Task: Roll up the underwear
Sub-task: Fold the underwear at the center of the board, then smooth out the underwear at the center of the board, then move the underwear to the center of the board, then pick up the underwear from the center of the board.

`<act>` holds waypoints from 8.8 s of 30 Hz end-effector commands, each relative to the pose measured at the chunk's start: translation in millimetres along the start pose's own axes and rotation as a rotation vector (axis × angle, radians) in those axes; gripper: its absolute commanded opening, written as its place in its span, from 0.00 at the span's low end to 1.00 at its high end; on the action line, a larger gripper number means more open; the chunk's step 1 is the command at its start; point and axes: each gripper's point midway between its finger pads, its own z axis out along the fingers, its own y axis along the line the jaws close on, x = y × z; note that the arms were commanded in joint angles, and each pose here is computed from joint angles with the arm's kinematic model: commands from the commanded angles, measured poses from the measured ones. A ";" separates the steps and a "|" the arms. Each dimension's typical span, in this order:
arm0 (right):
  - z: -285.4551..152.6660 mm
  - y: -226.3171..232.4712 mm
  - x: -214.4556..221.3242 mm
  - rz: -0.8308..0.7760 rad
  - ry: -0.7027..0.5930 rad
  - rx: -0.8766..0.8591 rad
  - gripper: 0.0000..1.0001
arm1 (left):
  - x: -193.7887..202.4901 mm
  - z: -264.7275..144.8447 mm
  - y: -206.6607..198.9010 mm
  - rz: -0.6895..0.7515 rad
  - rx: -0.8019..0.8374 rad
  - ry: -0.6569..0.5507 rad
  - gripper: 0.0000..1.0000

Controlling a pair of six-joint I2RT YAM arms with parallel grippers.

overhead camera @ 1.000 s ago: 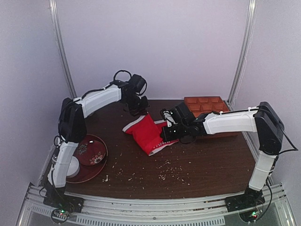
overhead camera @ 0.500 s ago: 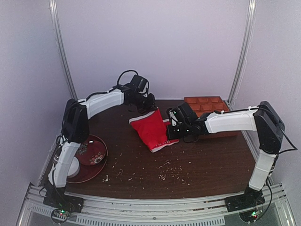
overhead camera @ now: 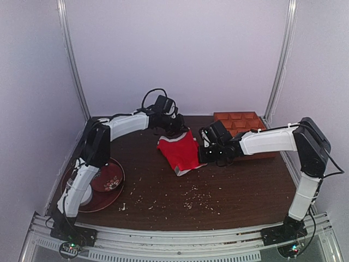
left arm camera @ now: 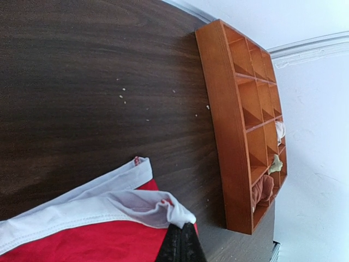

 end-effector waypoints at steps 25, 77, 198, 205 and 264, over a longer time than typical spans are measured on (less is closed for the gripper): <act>27.5 -44.2 2.4 0.045 0.042 0.092 0.14 | 0.1 24.6 12.1 -0.020 0.050 -0.019 0.18; -30.9 -44.4 14.9 0.133 -0.015 0.045 0.34 | 171.8 -45.4 32.1 0.044 -0.083 0.316 0.13; -16.8 -3.4 141.9 0.390 0.133 -0.081 0.00 | 163.9 -119.2 18.6 0.082 -0.304 0.366 0.28; -26.0 -5.8 136.9 0.386 0.079 -0.055 0.33 | 164.1 -118.7 17.3 0.080 -0.311 0.378 0.29; 8.3 -22.0 0.3 0.459 0.077 -0.217 0.00 | 235.5 -96.9 -32.7 0.352 -0.473 0.373 0.32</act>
